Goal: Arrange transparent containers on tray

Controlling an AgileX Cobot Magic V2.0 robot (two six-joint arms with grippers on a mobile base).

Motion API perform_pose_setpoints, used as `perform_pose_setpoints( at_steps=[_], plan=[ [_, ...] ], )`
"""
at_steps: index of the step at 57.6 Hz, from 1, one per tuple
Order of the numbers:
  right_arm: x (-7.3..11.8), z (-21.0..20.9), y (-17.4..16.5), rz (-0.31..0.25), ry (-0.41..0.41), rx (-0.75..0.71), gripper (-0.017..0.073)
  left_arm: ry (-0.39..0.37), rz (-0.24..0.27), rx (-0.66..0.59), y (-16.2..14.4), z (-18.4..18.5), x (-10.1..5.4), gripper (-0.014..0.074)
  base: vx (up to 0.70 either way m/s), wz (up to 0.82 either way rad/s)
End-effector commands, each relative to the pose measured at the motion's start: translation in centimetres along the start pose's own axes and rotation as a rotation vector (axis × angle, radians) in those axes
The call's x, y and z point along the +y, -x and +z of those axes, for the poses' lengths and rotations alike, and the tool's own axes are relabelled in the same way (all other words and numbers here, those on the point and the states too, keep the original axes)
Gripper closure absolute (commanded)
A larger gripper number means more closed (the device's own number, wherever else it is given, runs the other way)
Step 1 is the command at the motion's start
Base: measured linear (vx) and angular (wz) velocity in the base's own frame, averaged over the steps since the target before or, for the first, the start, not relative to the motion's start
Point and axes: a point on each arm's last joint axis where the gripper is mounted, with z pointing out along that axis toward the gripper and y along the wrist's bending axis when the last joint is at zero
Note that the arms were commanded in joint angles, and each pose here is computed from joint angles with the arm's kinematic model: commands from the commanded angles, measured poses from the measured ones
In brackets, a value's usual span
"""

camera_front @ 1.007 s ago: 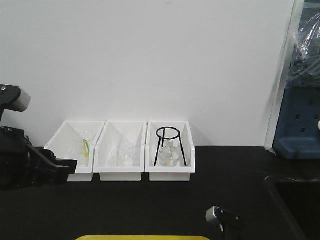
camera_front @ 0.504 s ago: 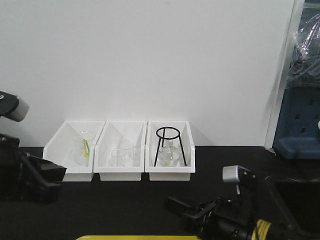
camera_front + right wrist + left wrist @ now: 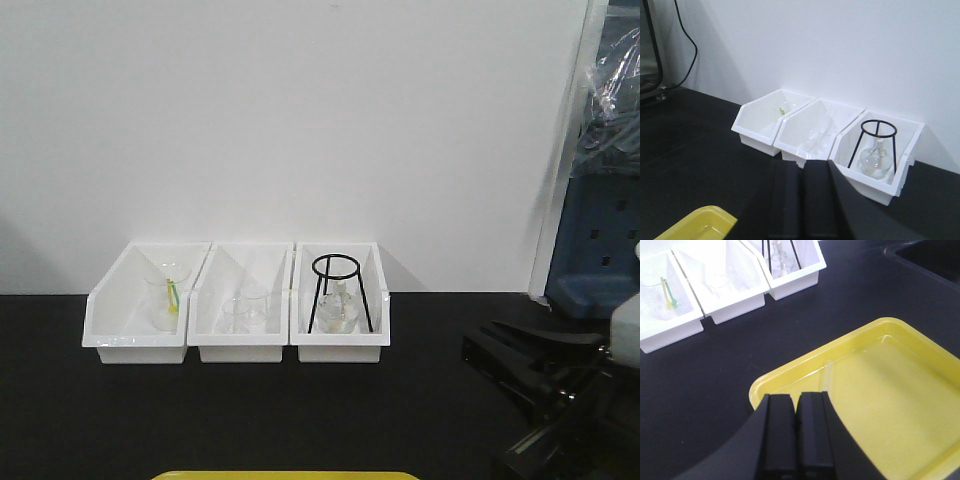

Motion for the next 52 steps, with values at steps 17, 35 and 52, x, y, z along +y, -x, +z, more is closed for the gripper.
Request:
perform_pose_setpoints(
  at_steps=[17, 35, 52],
  plan=[
    [0.0, -1.0, 1.5, -0.016, -0.010, -0.061, 0.0572, -0.010, -0.002, -0.087, -2.0, -2.1, -0.5, 0.0602, 0.00, 0.00],
    [0.0, -1.0, 1.5, -0.017, -0.010, -0.061, 0.0572, -0.017, -0.002, -0.058, -2.3, -2.1, -0.6, 0.0601, 0.00, 0.00],
    [0.0, -1.0, 1.5, -0.017, -0.017, -0.057, 0.0572, 0.143, 0.054, -0.218, -2.3, -2.6, 0.7, 0.0600, 0.00, 0.00]
  ],
)
